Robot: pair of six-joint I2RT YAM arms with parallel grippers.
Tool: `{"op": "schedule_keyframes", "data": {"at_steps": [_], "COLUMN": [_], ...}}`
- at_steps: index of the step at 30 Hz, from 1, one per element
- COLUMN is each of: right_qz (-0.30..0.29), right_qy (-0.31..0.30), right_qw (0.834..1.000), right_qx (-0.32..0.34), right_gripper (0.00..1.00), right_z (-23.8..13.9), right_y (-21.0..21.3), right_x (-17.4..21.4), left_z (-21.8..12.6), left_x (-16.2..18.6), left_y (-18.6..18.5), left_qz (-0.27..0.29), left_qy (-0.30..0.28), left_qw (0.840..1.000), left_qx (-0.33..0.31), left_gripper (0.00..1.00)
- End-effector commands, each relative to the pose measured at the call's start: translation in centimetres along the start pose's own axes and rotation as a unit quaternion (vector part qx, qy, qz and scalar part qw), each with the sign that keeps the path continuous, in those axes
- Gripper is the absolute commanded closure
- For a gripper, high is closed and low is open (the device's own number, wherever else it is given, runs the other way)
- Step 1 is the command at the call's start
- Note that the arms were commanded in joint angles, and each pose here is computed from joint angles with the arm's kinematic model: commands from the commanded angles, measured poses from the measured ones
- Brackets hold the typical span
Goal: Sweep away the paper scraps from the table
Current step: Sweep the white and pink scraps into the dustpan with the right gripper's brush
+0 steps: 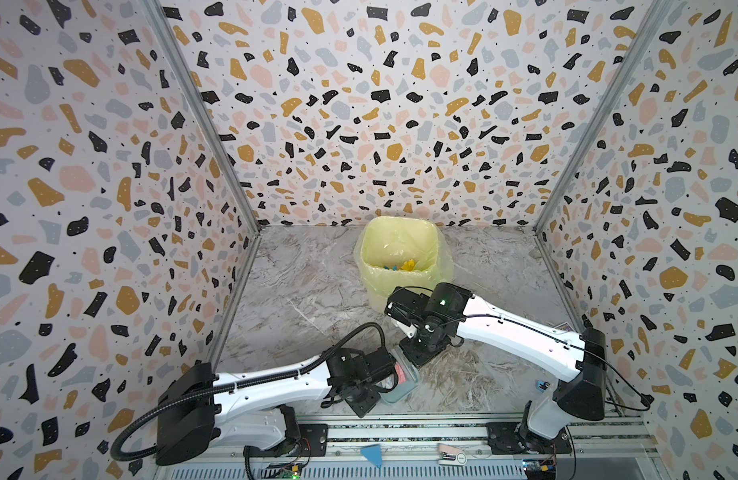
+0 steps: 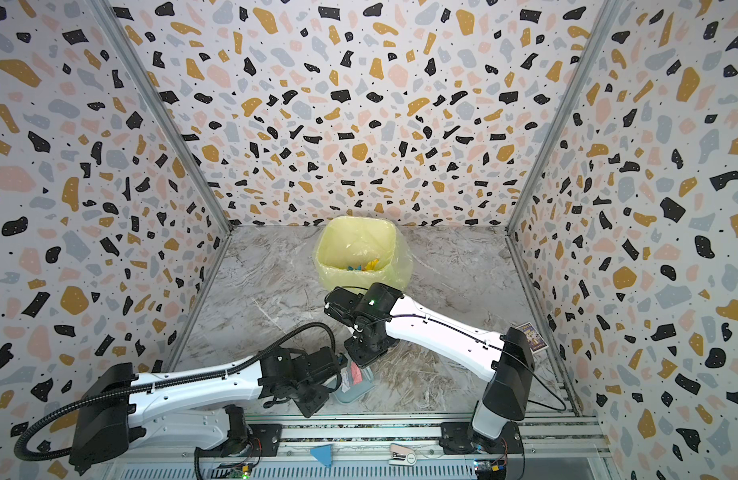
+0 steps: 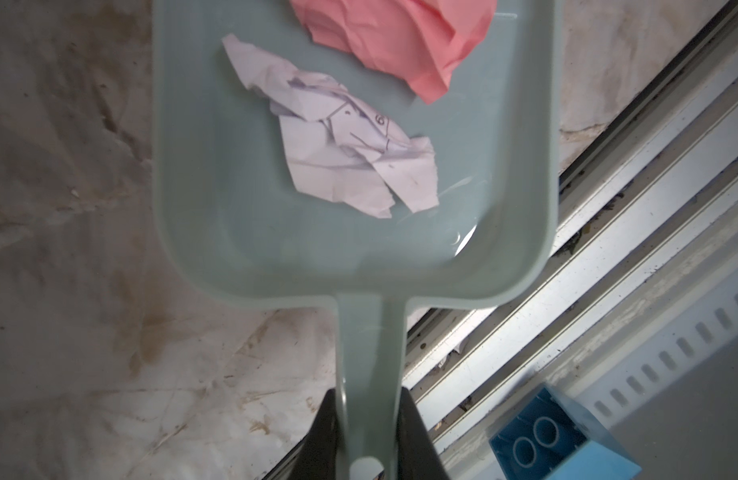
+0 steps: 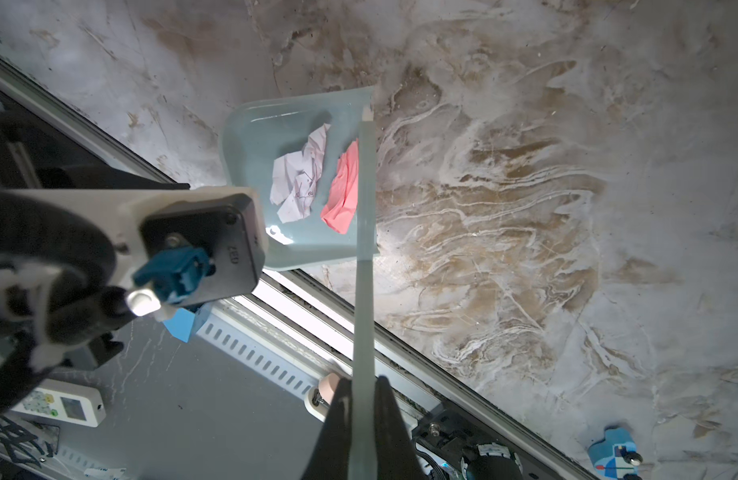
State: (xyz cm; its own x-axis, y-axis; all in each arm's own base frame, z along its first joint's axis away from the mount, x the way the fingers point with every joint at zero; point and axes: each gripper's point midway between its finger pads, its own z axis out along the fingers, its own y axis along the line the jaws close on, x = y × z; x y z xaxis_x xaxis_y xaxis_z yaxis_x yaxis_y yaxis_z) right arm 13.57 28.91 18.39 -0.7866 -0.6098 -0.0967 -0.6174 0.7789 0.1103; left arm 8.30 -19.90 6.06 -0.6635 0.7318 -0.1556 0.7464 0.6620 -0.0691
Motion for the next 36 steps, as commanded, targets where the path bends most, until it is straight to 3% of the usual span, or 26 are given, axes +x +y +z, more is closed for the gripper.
{"op": "schedule_keyframes", "data": {"at_steps": [1,8,18,28,36], "right_qz": [0.024,0.052,0.049,0.032,0.016], "right_qy": [-0.022,-0.04,-0.042,-0.035,-0.043], "right_qw": [0.999,0.997,0.995,0.998,0.998], "right_qx": [0.017,0.031,0.082,0.044,-0.041], "right_gripper": [1.0,1.0,1.0,1.0,1.0], "right_z": [-1.9,-2.5,0.6,2.2,1.2], "right_y": [-2.0,-4.4,-5.8,-3.6,0.5], "right_x": [0.7,0.9,-0.8,-1.2,-1.3], "left_z": [0.0,-0.3,0.2,0.8,0.9], "left_x": [0.3,0.2,0.5,0.8,0.9], "left_y": [0.4,0.4,0.6,0.5,0.6], "left_qz": [-0.002,-0.005,-0.005,-0.003,-0.005], "left_qy": [-0.002,-0.008,0.005,0.02,0.023], "left_qw": [1.0,1.0,1.0,1.0,1.0], "left_qx": [-0.01,-0.012,-0.016,-0.018,-0.019], "left_gripper": [0.93,0.94,0.95,0.95,0.95]}}
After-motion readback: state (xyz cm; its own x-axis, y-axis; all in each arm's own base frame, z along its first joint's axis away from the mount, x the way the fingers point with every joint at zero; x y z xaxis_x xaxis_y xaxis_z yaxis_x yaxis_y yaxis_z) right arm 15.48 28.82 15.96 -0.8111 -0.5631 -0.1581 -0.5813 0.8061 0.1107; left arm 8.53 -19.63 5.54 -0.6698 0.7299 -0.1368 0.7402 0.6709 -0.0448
